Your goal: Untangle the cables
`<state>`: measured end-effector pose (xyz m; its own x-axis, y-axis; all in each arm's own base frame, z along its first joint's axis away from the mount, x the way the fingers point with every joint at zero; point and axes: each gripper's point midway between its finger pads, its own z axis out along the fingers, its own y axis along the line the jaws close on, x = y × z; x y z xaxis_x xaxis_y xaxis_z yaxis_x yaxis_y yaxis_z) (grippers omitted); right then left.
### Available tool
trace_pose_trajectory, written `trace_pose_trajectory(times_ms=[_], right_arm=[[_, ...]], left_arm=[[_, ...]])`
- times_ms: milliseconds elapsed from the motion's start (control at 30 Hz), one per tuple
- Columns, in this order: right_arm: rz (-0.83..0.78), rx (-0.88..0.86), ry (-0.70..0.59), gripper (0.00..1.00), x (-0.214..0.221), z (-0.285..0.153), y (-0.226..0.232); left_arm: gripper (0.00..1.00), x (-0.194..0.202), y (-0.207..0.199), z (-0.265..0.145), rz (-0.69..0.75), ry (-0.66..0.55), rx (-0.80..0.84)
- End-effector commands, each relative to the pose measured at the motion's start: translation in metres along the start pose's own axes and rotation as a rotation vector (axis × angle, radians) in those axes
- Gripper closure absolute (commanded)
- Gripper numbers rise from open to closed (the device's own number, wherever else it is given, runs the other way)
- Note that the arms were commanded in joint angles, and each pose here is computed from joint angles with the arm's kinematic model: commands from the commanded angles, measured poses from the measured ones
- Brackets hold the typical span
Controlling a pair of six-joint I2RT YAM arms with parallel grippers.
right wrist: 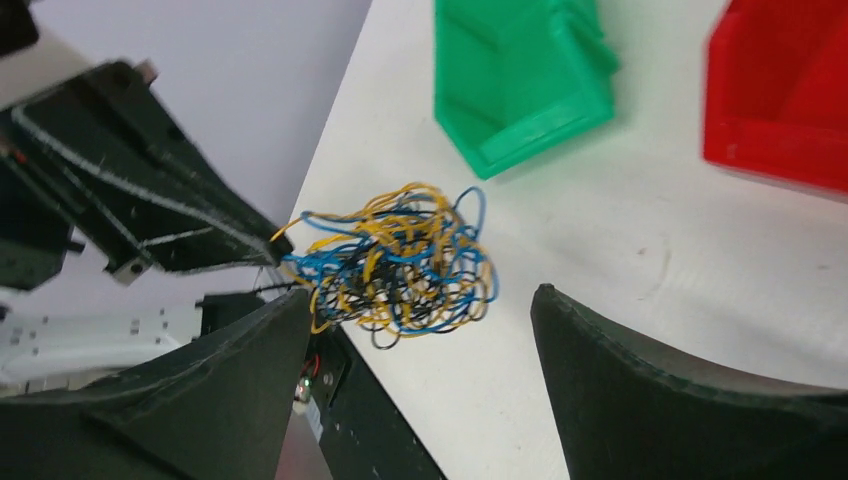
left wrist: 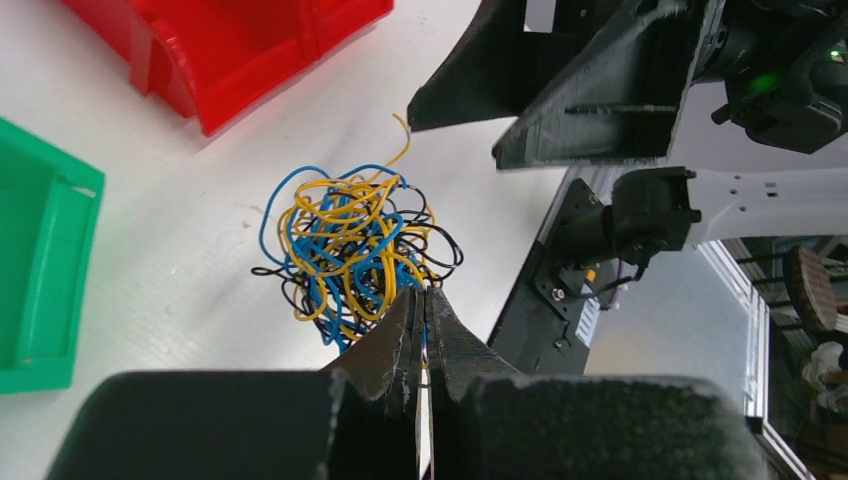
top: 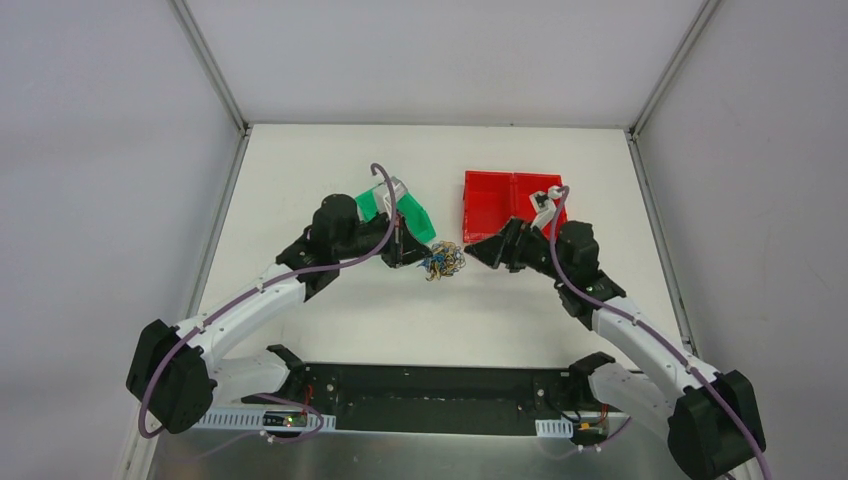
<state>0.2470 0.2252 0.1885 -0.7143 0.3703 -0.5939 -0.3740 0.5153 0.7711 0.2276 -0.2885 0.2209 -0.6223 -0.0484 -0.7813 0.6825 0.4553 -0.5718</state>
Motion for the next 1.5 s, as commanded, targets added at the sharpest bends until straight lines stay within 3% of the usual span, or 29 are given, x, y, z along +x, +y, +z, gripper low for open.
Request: trace_pose_trajectory(times_ms=[0,167,367,533,967,1167,1300,1467], right_arm=[[-0.190,-0.134,0.012,0.18,0.010,-0.006,0.040],[-0.245,-0.147,0.002,0.27,0.014,-0.010,0.048],[-0.304,-0.165,-0.005,0.46,0.018,-0.016,0.056],[-0.336,-0.189,0.021,0.62,0.026,-0.017,0.063],[-0.364,-0.263,0.121,0.76,0.048,-0.015,0.076],[-0.360,-0.221,0.092,1.00,0.043,-0.014,0.073],[-0.340,-0.099,-0.020,1.00,0.024,-0.016,0.057],[-0.301,0.096,-0.200,1.00,-0.008,-0.028,0.029]], left_arm=[[1.00,-0.022,-0.040,-0.003,0.100,-0.048,0.157],[1.00,-0.015,-0.055,-0.002,0.111,-0.008,0.240],[1.00,-0.002,-0.081,0.007,0.122,0.084,0.368],[1.00,0.000,-0.083,0.005,0.133,0.087,0.372],[1.00,-0.007,-0.075,0.000,0.173,0.027,0.300],[1.00,-0.007,-0.073,0.001,0.171,0.023,0.285],[1.00,-0.012,-0.052,0.002,0.169,-0.013,0.151],[1.00,-0.027,0.014,-0.016,0.138,-0.124,-0.255]])
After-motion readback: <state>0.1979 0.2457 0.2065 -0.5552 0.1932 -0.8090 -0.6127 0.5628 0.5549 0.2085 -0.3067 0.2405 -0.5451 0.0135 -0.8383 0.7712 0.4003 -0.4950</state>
